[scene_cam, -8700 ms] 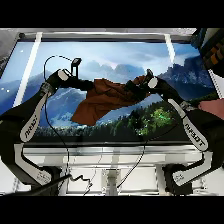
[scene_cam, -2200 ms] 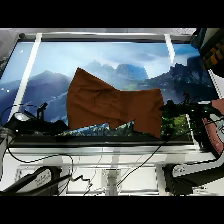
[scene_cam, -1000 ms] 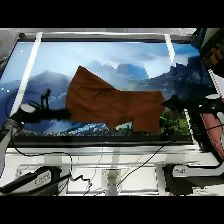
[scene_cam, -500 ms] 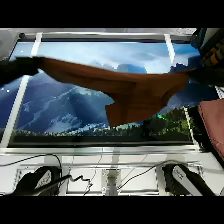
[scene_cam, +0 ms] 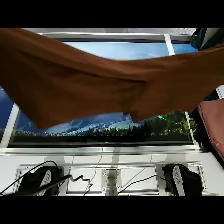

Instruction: Fold the clothes and pants, and hang the long-sleeved shirts on hangers.

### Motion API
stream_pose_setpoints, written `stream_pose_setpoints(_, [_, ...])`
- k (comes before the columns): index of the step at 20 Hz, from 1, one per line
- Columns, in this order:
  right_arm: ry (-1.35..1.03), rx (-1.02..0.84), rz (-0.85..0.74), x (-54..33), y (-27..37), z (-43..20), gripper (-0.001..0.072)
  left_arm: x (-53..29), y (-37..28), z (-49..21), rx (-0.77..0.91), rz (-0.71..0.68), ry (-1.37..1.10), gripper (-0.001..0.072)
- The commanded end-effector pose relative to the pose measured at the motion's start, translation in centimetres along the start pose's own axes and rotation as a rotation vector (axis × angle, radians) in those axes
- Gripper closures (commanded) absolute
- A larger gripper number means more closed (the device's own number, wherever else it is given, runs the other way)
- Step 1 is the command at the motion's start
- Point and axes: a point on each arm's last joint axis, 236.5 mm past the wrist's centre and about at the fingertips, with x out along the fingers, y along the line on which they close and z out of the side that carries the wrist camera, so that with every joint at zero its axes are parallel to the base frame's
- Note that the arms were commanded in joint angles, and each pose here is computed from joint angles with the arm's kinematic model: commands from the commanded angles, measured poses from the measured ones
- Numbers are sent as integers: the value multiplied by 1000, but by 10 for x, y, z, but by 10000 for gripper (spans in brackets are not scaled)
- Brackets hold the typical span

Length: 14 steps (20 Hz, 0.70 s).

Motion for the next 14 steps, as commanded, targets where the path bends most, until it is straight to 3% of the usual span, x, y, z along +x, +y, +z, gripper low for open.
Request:
stream_pose_setpoints(1, [-64, 79, -135, -14, -22, 15, 701, -10, 9, 4, -6, 53, 3, 695])
stream_pose_setpoints(8, [-10, 224, -113, 51, -73, -5, 701, 58, 17, -86, -166, -2, 216, 695])
stream_pose_setpoints(11, [96, 90, -55, 46, -54, -21, 701, 59, -17, -120, -84, -142, 344, 697])
stream_pose_setpoints(14, [146, -24, -52, 19, -34, -9, 701, 43, -41, -109, -30, -218, 342, 697])
